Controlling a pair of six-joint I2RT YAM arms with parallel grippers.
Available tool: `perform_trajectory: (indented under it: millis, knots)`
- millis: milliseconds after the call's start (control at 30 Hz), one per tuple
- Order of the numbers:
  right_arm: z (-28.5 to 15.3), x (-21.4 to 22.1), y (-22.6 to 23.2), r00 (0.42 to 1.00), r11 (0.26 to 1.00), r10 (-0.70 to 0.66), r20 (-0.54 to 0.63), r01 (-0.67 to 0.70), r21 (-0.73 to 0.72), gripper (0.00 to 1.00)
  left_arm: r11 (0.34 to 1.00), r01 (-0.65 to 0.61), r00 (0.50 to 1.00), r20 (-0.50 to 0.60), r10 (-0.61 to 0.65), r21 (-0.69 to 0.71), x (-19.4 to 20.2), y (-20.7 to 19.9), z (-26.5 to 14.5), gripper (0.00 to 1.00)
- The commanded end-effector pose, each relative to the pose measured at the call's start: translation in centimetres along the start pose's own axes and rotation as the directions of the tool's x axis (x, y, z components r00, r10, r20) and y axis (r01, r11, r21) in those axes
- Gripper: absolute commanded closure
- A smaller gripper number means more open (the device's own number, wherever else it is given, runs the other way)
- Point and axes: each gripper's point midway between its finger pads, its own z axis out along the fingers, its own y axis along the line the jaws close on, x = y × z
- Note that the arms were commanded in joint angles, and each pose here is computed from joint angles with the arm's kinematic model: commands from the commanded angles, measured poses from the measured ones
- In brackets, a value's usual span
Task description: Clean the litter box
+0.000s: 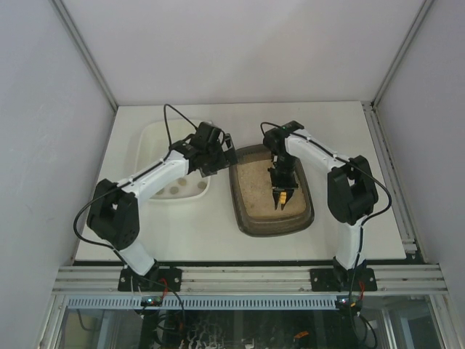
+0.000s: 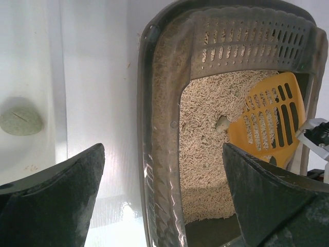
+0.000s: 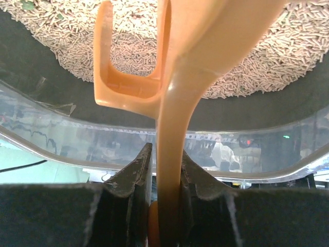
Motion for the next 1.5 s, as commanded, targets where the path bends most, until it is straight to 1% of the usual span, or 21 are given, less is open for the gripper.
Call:
perform_trajectory:
  millis: [0,133,200,367,433,633,800,1000,1133,1167,1233,1333,1467]
  knots:
    - [1.3,-2.0,2.3,0.999,0.996,-0.044,0.028,0.046,-0.077,1.00,1.000,-0.008,0.998,0.070,0.007,0.018,-2.0,0.6,-1.6,0.00]
    - [1.6,-0.9,3.4,0.998,0.984,-0.062,-0.009,0.060,-0.167,1.00,1.000,0.005,0.996,0.088,-0.006,0.011,-3.3,1.6,-2.1,0.00]
    - [1.5,-0.3,4.2,0.997,0.973,-0.072,-0.026,0.065,-0.222,1.00,1.000,0.029,0.993,0.116,-0.028,-0.004,-4.8,2.9,-2.6,0.00]
    - [1.4,0.1,5.7,0.995,0.940,-0.085,-0.051,0.064,-0.334,1.00,0.999,0.040,0.987,0.156,-0.036,-0.021,-6.2,4.4,-3.7,0.00]
    - [1.2,0.3,6.5,0.994,0.923,-0.092,-0.064,0.061,-0.381,1.00,0.998,0.048,0.985,0.165,-0.043,-0.030,-6.3,5.1,-3.8,0.00]
    - [1.3,-0.3,7.2,0.994,0.893,-0.091,-0.068,0.051,-0.447,1.00,0.996,0.069,0.985,0.160,-0.060,-0.052,-5.8,6.7,-3.9,0.00]
    - [1.8,-0.7,7.3,0.993,0.865,-0.079,-0.087,0.025,-0.501,1.00,0.996,0.062,0.983,0.174,-0.052,-0.058,-6.3,7.0,-4.6,0.00]
    - [2.8,-0.9,6.5,0.993,0.882,-0.079,-0.090,0.027,-0.470,1.00,0.996,0.039,0.986,0.163,-0.027,-0.074,-6.0,7.5,-4.8,0.00]
    - [3.5,-0.6,3.5,0.996,0.958,-0.074,-0.043,0.059,-0.279,1.00,0.997,0.021,0.990,0.141,-0.010,-0.077,-5.4,7.8,-4.7,0.00]
    - [3.4,-0.5,2.6,0.997,0.973,-0.074,-0.023,0.067,-0.222,1.00,0.998,0.015,0.992,0.128,-0.006,-0.068,-5.1,7.7,-4.6,0.00]
    - [2.8,-0.1,1.2,0.997,0.988,-0.078,0.019,0.080,-0.133,1.00,0.997,-0.032,0.994,0.104,0.039,-0.069,-4.5,7.5,-4.7,0.00]
    - [1.9,0.9,0.4,0.996,0.991,-0.085,0.035,0.088,-0.098,1.00,0.995,-0.072,0.996,0.054,0.076,-0.070,-3.0,7.0,-4.5,0.00]
    - [1.6,1.7,-0.3,0.995,0.993,-0.089,0.045,0.093,-0.077,1.00,0.995,-0.086,0.996,0.005,0.086,-0.041,-0.6,5.8,-4.2,0.00]
